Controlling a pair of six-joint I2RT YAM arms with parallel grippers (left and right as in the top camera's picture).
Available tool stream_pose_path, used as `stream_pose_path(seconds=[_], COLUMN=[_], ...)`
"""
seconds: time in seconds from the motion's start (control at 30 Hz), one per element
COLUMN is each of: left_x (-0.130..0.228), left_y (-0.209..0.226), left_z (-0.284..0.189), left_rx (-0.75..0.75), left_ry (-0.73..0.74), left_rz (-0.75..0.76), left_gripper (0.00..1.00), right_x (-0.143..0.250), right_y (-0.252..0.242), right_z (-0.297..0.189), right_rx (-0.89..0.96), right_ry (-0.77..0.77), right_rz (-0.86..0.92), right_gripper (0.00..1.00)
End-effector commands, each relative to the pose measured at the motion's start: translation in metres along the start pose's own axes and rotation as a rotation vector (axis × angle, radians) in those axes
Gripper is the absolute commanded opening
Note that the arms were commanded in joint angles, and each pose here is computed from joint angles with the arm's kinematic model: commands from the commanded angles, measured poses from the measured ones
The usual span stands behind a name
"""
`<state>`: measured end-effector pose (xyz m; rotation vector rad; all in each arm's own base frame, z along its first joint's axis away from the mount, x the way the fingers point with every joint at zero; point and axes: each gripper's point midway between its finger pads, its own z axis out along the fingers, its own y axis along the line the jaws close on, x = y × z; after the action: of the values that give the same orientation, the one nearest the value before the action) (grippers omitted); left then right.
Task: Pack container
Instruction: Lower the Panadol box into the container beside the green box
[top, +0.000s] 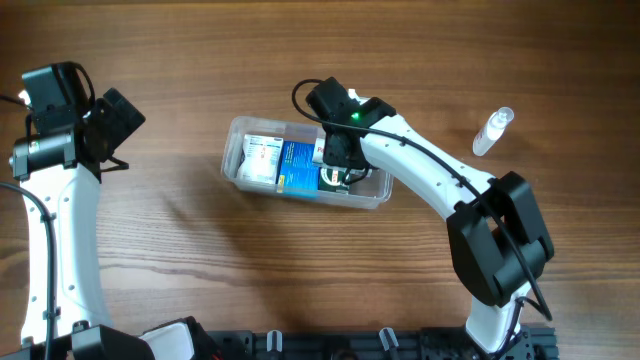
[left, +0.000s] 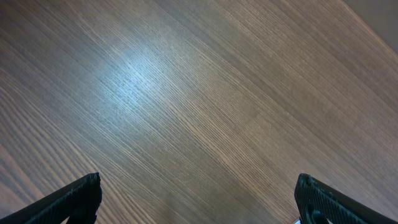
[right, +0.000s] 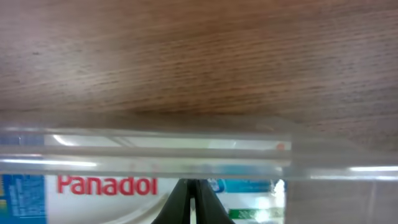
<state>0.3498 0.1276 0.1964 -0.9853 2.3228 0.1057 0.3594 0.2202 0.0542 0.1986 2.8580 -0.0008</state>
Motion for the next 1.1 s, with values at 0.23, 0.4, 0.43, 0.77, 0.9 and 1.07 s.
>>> stream_pose_path(seconds=[0.23,0.4,0.43,0.77,0.9,1.07], left_x=[-0.002,-0.002,-0.002,-0.002,-0.002,-0.002], left_y=[0.001,0.001,0.001,0.001,0.001,0.001], left_z=[-0.003,-0.003,-0.003,-0.003,-0.003,-0.003], left_rx=[0.003,0.003,0.003,0.003,0.003,0.003], left_ry=[-0.010,-0.010,-0.010,-0.010,-0.010,-0.010], left_rz=[0.000,0.000,0.000,0.000,0.000,0.000], left_gripper=[1.00,1.00,1.00,1.00,1.00,1.00], right_x=[0.000,-0.019,-0.022,-0.014,-0.008,-0.006], right_y=[0.058,0.035,0.027,-0.027,-0.039,-0.052], right_z=[0.000,-0.023,-0.031,-0.048,-0.048,-0.047], right_rx=[-0.284,-0.165,-0.135,0.080,0.125,0.157], right_ry=[0.037,-0.053,-0.074,-0.068,-0.044,-0.019], right_rz=[-0.096,-0.107,-0.104,-0.022,0.056,0.127], right_gripper=[0.04,0.04,0.04,0.04,0.04,0.04])
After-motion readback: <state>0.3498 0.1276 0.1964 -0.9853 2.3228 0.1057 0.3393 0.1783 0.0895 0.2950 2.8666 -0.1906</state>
